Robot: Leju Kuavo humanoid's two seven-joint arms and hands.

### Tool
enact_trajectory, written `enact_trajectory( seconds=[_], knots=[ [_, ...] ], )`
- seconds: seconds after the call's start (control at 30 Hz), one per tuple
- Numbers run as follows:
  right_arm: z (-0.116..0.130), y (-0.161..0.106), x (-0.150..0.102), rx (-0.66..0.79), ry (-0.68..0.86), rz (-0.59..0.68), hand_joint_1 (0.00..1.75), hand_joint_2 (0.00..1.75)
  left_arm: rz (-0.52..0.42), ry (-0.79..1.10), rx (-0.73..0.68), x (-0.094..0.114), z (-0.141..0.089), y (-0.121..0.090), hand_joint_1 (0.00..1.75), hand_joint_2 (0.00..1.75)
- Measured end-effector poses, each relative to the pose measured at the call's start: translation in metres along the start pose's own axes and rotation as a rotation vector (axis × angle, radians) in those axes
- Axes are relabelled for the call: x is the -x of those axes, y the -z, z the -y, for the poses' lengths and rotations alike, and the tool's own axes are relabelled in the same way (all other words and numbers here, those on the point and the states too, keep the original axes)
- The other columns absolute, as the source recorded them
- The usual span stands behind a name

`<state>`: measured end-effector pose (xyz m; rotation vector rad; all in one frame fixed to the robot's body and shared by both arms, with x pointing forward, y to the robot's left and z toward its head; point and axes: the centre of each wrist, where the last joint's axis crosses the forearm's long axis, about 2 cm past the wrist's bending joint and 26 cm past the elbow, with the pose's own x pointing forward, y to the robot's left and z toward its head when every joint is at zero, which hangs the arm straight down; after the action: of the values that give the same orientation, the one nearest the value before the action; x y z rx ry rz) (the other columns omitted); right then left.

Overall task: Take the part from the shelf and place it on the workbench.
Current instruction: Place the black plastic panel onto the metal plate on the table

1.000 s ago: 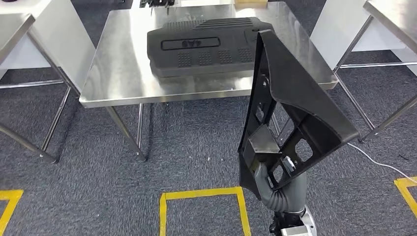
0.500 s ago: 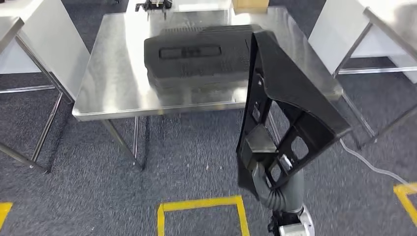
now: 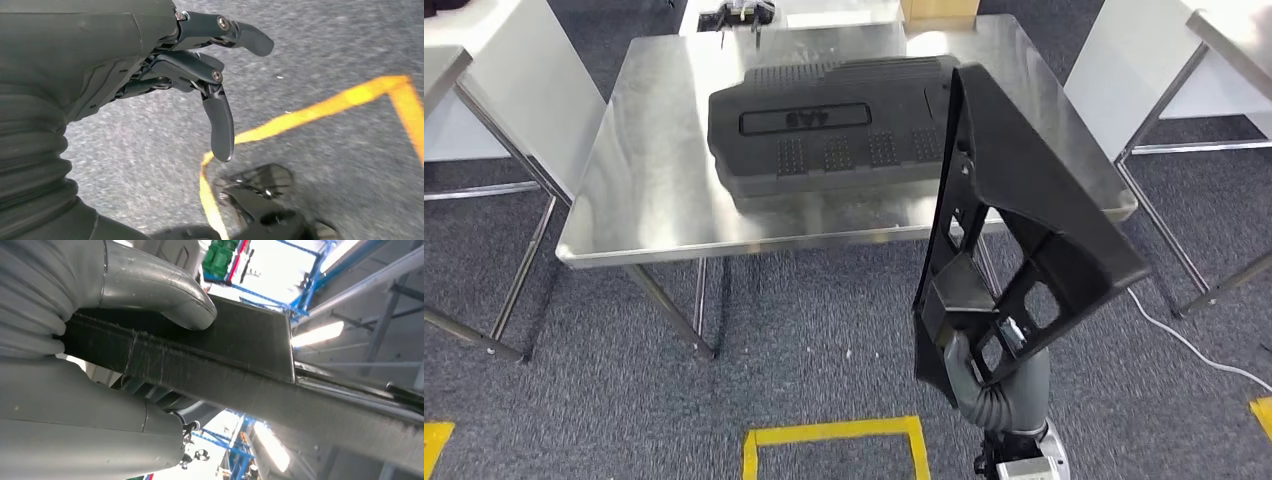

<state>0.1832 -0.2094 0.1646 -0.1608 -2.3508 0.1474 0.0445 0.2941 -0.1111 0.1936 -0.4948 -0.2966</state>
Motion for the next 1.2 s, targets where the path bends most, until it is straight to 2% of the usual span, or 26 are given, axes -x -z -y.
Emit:
enact_trajectory(
  seconds=[0.2,0.37,0.57,0.77,1.03,1.2],
  knots=[
    [0.000,0.000,0.000,-0.010,-0.020,0.005,1.75,1.75,-0.006,-0.009,0.000,0.001,0.001,-0.001,0.00,1.75],
    [-0.003,0.007,0.001,-0.042,-0.147,0.044,1.75,1.75,-0.010,-0.014,0.001,0.002,-0.001,0.000,0.00,1.75],
    [-0.005,0.036,0.005,-0.094,-0.347,0.144,1.75,1.75,-0.003,-0.007,0.008,-0.002,-0.002,0.001,0.00,1.75],
    [-0.006,0.070,0.013,-0.144,-0.624,0.246,1.75,1.75,0.000,0.019,0.025,-0.007,-0.002,0.003,0.00,1.75],
    [-0.011,0.106,0.022,-0.186,-0.797,0.301,1.75,1.75,0.006,0.036,0.035,-0.015,-0.005,0.007,0.00,1.75],
    [-0.015,0.113,0.029,-0.229,-0.840,0.305,1.75,1.75,0.003,0.041,0.039,-0.015,-0.005,0.007,0.00,1.75]
  ],
)
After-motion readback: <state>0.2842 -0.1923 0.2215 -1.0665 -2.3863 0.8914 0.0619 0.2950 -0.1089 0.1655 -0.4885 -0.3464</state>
